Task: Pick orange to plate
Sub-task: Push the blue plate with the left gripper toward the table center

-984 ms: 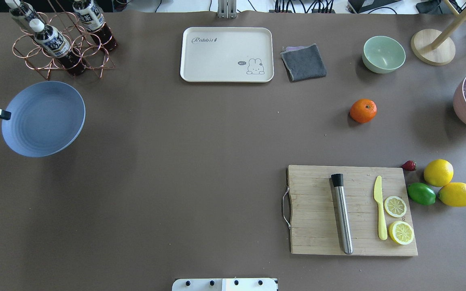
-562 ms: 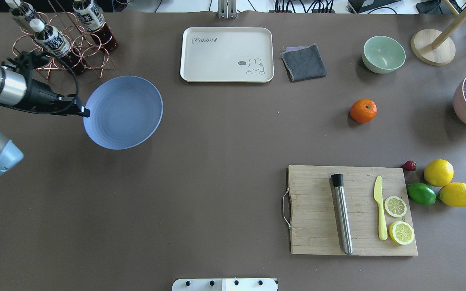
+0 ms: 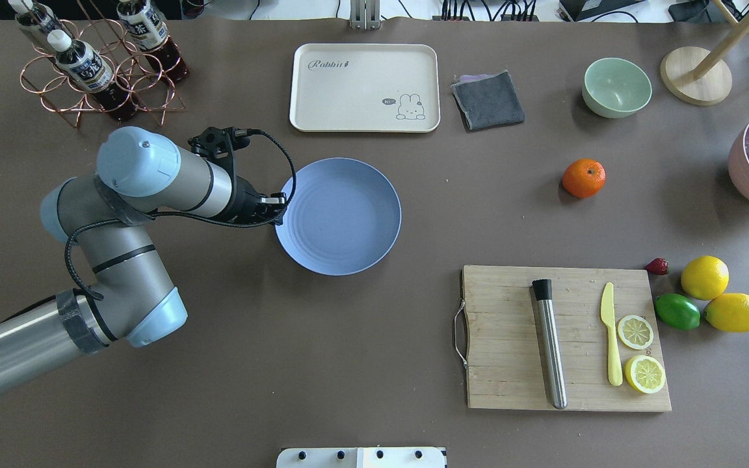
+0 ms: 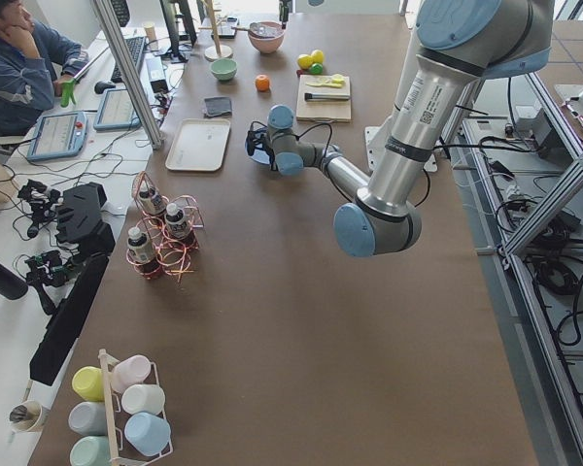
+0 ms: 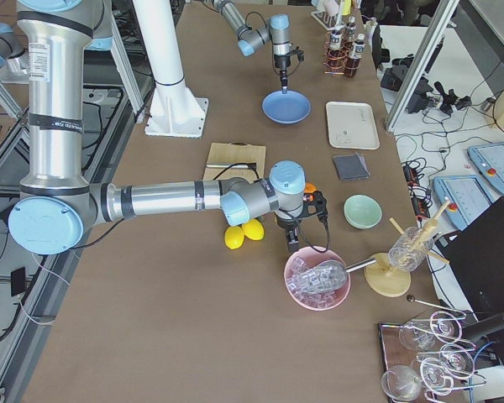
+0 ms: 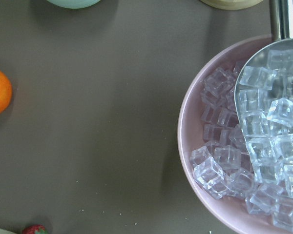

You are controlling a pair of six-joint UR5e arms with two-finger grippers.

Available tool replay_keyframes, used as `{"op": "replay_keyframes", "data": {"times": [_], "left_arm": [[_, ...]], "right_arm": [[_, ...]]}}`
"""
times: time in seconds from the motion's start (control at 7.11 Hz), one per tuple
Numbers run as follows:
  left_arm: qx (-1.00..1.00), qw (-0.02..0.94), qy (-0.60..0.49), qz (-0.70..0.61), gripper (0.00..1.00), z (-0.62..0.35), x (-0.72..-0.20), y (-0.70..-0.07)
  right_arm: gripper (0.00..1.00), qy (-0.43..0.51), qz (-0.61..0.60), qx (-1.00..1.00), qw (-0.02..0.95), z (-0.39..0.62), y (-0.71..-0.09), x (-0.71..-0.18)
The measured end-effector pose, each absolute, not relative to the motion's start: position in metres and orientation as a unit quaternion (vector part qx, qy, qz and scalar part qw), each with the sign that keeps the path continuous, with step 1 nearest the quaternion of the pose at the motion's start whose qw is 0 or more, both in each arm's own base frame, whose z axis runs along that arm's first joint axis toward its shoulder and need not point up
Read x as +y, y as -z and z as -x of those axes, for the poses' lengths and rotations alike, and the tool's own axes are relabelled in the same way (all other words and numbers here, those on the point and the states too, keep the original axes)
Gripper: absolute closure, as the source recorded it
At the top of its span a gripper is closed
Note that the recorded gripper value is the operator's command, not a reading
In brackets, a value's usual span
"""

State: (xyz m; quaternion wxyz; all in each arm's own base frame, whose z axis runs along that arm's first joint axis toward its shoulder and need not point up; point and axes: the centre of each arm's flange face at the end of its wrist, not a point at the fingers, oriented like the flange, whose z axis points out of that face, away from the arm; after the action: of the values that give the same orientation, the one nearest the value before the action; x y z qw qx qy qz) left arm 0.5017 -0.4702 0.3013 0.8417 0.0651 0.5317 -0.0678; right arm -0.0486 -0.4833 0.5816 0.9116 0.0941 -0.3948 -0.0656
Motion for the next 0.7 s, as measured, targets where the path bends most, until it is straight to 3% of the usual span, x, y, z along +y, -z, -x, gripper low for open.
{"op": "replay_keyframes", "data": {"times": [0.14, 0.42, 0.7], "left_arm": [[0.525, 0.846, 0.067, -0.069, 0.03, -0.514, -0.464, -0.298], [0.517, 0.850, 0.060, -0.083, 0.02, -0.519, -0.465, -0.299], [0.516, 0.851, 0.036, -0.092, 0.02, -0.465, -0.486, -0.317]], "right_arm": [[0.00, 0.068, -0.093, -0.395, 0.911, 0.051, -0.581, -0.483], [0.00, 0.067, -0.095, -0.397, 0.910, 0.057, -0.575, -0.488], [0.01, 0.039, -0.091, -0.407, 0.908, 0.082, -0.543, -0.509]]}}
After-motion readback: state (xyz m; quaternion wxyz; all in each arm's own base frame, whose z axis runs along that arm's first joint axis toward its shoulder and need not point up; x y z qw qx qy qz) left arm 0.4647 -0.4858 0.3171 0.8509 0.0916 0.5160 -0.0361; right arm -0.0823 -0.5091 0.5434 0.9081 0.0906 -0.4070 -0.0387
